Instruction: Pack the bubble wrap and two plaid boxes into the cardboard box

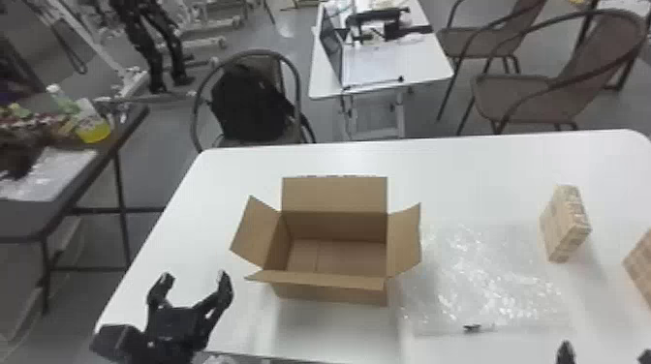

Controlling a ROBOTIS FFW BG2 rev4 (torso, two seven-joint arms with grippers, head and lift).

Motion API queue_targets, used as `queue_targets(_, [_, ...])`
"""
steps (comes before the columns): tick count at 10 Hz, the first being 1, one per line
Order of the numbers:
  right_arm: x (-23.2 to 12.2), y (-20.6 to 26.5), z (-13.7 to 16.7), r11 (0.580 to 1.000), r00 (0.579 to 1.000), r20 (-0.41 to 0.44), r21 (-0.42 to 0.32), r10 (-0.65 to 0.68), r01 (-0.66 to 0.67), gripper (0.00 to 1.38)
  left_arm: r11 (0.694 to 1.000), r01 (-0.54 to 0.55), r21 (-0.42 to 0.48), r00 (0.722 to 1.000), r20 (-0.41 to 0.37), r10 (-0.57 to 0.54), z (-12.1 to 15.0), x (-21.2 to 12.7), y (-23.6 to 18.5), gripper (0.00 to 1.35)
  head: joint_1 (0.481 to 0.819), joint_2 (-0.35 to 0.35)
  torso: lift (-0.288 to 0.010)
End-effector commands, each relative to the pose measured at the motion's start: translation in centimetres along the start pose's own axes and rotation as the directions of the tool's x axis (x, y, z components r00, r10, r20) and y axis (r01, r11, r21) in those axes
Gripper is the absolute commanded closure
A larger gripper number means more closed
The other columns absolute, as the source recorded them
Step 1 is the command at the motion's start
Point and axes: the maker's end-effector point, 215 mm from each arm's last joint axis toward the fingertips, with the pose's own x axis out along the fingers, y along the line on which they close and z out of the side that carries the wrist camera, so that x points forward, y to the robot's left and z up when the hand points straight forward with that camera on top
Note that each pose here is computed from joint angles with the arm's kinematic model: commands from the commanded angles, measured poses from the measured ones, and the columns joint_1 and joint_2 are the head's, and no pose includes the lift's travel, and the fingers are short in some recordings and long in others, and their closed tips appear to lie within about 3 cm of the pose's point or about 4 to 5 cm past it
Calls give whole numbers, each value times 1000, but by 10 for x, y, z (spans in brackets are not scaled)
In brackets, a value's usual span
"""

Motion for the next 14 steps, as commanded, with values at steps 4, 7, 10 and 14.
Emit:
queue_targets(4, [0,1,-1,1000,1000,-2,3,1,-1,283,981,71,-183,997,-22,-76,12,52,-19,156,695,260,-87])
queue_targets(7, [2,3,-3,1000,1000,-5,13,3,-3,283,954,131,-269,988,-42,-147,16,79,-41,156,695,225,-87])
queue_targets(10, [7,6,-2,1000,1000,-1,19,20,-20,283,928,152,-340,968,-140,-210,-9,92,-46,173,695,210,-87])
queue_targets(14, [9,7,-2,999,1000,-1,23,22,-22,294,927,152,-344,960,-170,-221,-16,97,-36,846,695,218,-87])
